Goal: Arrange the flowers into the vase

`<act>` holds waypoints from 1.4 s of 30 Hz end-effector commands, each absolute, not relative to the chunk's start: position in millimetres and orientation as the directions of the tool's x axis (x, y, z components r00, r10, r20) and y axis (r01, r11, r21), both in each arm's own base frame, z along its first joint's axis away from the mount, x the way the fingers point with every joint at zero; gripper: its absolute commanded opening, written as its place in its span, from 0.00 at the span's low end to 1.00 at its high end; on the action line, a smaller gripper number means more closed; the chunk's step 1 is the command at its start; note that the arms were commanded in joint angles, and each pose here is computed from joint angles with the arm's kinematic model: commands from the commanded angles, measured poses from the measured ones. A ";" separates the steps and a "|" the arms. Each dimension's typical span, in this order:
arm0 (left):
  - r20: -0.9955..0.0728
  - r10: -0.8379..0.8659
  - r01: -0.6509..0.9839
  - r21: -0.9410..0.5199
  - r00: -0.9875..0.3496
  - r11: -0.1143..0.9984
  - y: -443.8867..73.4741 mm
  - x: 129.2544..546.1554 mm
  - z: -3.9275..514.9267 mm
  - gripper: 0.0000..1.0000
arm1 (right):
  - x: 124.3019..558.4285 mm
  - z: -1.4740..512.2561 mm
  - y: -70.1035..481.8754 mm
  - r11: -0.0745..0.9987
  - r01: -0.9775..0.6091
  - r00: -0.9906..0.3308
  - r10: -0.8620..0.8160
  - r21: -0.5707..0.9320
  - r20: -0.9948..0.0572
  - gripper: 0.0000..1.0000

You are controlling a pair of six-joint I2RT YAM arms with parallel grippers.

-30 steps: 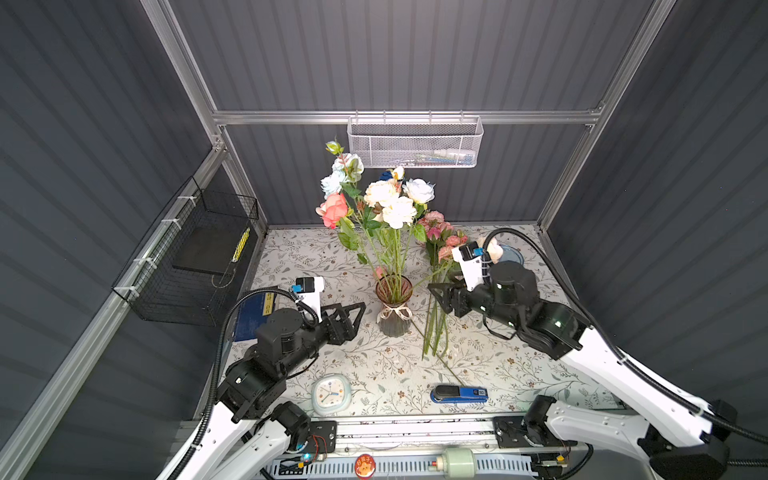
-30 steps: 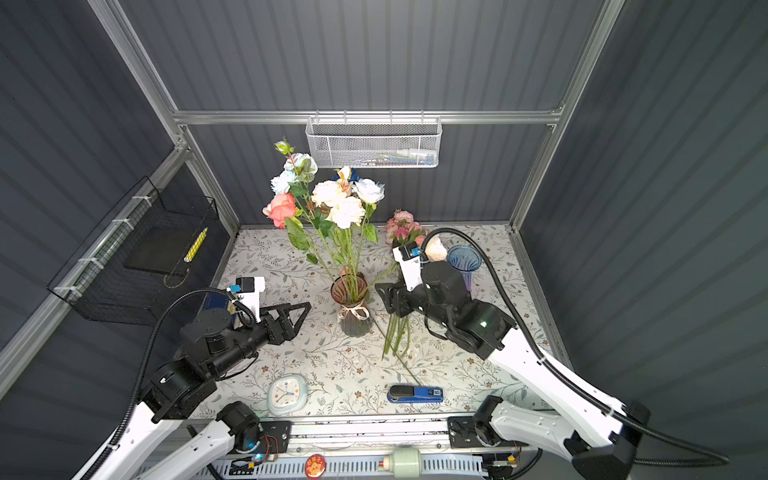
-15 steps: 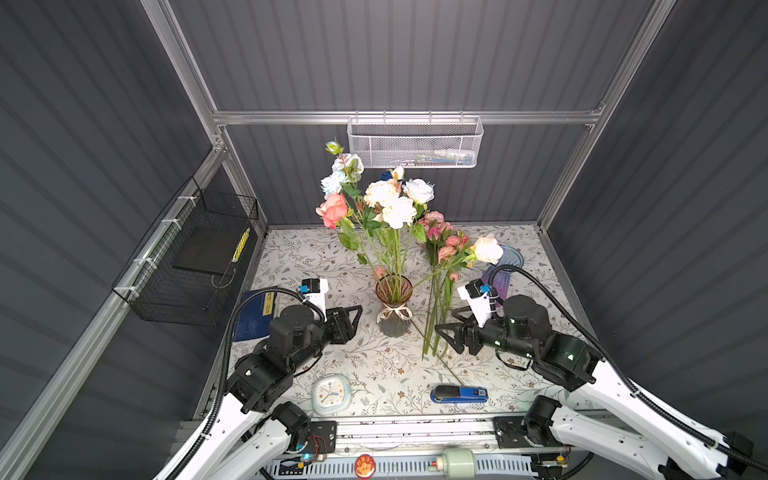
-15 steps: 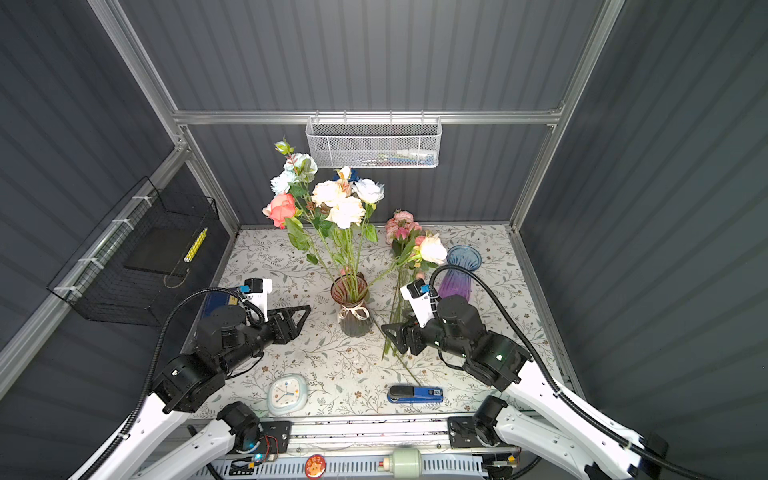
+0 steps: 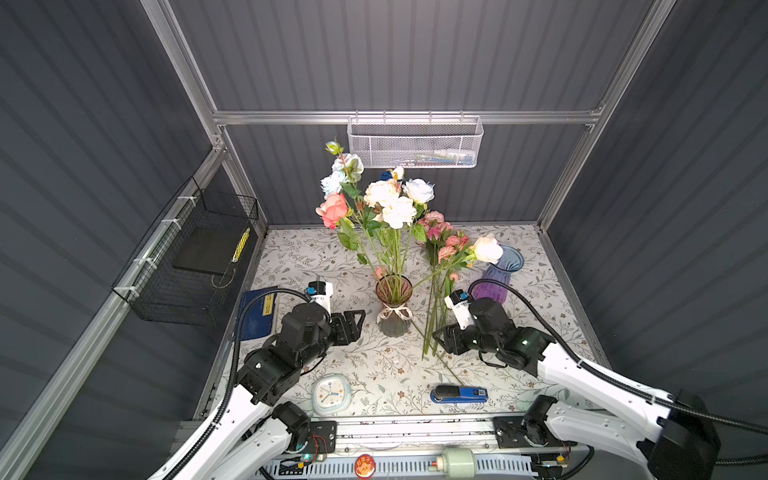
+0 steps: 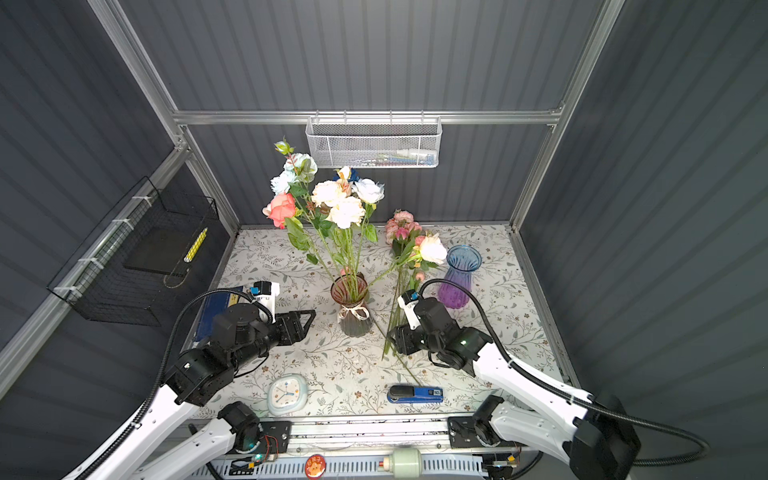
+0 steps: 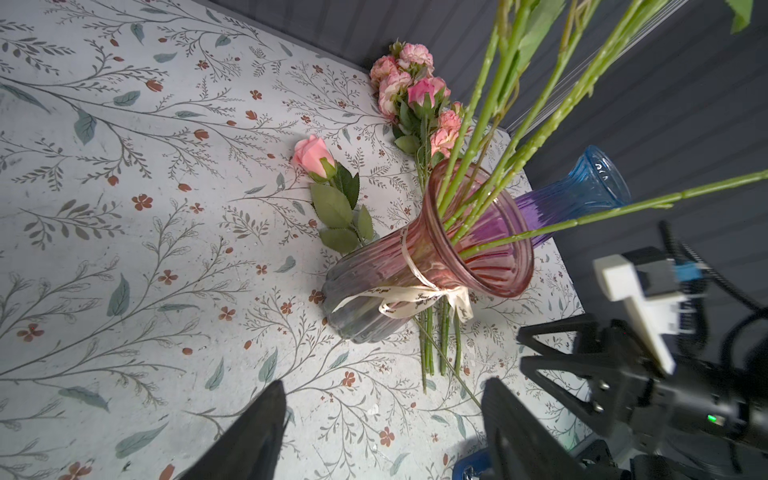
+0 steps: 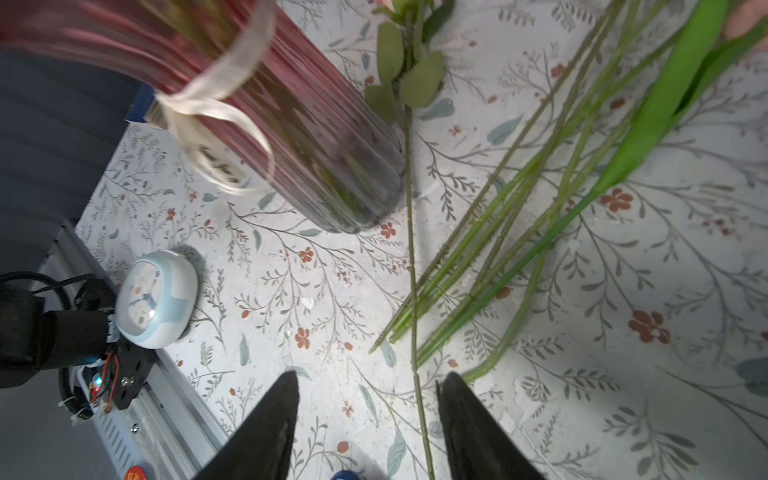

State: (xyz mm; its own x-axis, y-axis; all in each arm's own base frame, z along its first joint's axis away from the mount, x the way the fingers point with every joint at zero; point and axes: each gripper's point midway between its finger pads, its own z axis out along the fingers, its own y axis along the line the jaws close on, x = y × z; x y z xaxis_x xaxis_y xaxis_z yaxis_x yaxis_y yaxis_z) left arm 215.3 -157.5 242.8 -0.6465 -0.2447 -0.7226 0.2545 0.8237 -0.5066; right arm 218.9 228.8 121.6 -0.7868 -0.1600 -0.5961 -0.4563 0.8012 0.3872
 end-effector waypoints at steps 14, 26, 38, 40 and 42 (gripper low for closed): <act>-0.709 -0.245 0.229 -0.501 -0.661 0.834 -150.5 208.6 234.9 0.78 | 232.7 39.3 250.2 0.790 -0.447 -0.870 -0.275 0.420 -0.410 0.44; -0.698 -0.242 0.227 -0.507 -0.673 0.831 -154.2 210.0 230.3 0.78 | 234.2 58.2 238.3 0.809 -0.453 -0.843 -0.254 0.374 -0.474 0.47; -0.695 -0.239 0.216 -0.499 -0.678 0.839 -152.4 210.0 226.8 0.79 | 233.8 38.5 254.1 0.802 -0.487 -0.845 -0.331 0.346 -0.420 0.39; -0.697 -0.240 0.212 -0.495 -0.676 0.843 -150.5 209.7 227.0 0.79 | 234.4 37.6 254.8 0.802 -0.489 -0.845 -0.337 0.343 -0.415 0.35; -0.698 -0.240 0.210 -0.493 -0.675 0.844 -149.7 209.7 226.9 0.79 | 234.1 36.3 254.3 0.804 -0.488 -0.846 -0.340 0.341 -0.409 0.29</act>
